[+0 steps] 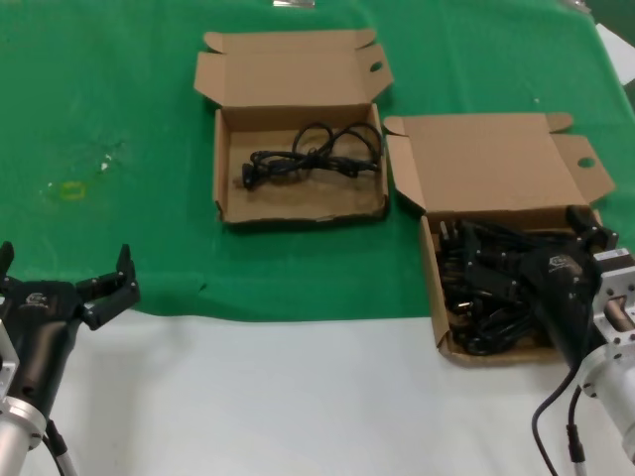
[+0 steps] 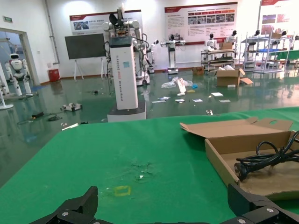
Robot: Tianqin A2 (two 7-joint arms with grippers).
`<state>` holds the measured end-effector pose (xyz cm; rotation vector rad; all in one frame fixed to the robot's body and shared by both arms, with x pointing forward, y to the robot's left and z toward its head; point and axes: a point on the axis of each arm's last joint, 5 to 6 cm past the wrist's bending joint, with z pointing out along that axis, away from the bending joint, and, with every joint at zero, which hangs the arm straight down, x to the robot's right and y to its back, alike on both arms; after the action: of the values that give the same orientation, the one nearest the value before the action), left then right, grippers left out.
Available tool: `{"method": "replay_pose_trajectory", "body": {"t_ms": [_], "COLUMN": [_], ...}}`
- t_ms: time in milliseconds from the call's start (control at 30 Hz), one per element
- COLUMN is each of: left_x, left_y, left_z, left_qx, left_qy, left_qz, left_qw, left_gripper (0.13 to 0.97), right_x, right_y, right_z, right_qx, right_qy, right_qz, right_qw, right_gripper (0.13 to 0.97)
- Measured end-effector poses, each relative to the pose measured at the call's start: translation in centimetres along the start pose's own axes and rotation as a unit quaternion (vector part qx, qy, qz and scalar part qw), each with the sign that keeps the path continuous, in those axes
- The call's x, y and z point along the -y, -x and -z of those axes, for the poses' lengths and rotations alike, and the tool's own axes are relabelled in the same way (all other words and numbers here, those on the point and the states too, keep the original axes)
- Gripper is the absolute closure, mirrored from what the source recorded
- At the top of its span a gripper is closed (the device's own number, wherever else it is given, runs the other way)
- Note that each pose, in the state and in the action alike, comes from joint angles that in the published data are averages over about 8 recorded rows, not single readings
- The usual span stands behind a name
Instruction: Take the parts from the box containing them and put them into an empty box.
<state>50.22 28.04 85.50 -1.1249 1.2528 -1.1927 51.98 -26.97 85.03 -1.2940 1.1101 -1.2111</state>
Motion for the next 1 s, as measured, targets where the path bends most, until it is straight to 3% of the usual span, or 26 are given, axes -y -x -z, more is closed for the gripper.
{"method": "replay_pose_trajectory", "body": {"t_ms": [1000], "left_x": [0.00], "left_y": [0.00], "left_z": [0.00], "left_qx": [0.000], "left_qy": [0.000], "left_qz": [0.000], "left_qw": [1.0000], "left_gripper": [0.132], "right_x": [0.00], "right_y": [0.00], "right_z": [0.00], "right_qx": [0.000], "right_qy": [0.000], "right_qz": [0.000], "right_qw": [1.000], "right_gripper": [0.130]}}
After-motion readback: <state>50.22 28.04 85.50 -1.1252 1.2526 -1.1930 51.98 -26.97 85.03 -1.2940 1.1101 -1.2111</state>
